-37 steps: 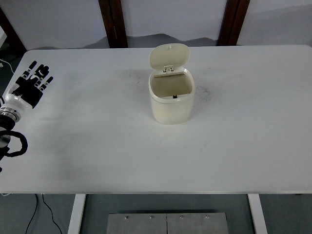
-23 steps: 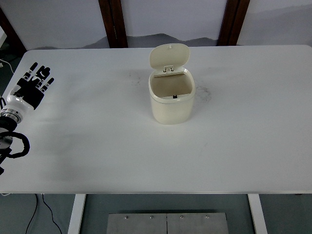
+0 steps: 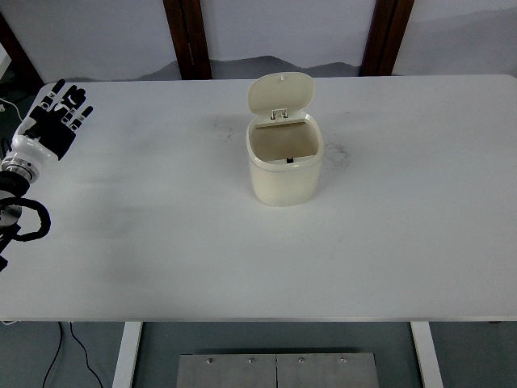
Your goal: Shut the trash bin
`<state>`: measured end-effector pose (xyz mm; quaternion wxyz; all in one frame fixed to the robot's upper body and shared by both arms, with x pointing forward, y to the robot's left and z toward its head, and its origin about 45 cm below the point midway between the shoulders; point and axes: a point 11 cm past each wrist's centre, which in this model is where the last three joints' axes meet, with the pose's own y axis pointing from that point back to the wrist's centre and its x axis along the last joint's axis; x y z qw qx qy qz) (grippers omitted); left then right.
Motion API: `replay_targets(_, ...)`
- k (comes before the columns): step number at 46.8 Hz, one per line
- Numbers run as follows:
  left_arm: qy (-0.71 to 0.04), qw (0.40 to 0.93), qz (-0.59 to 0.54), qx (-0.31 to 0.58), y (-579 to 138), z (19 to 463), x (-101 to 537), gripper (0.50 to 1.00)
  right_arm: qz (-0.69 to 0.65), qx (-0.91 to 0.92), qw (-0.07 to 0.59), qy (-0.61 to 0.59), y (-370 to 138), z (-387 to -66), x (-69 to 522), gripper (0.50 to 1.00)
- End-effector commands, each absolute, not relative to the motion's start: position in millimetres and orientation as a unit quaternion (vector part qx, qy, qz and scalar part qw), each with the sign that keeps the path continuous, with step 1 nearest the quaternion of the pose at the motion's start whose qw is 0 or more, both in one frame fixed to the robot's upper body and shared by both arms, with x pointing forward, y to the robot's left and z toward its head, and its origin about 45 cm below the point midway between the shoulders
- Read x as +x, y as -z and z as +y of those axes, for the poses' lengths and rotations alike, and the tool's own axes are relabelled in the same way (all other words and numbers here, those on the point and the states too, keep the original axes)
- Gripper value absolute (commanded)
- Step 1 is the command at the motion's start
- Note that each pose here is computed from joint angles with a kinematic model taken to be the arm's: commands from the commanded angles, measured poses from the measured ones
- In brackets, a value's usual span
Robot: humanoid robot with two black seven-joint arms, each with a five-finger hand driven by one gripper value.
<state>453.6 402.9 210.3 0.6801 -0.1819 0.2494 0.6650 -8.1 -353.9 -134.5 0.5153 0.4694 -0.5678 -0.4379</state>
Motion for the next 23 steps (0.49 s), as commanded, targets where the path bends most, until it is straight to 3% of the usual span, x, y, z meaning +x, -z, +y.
replay_targets(1, -0.658, 0.689, 0.248, -0.177, -218.0, 399.4, 458.4, 1.000, -0.568, 0.469, 0.515, 0.438, 134.5, -353.9, -8.1, 0.991)
replay_targets(23, -0.605, 0.779, 0.148, -0.080, -297.4, 360.7, 495.9, 1.000, -0.568, 0.469, 0.515, 0.438, 134.5, -353.9, -8.1, 0.993)
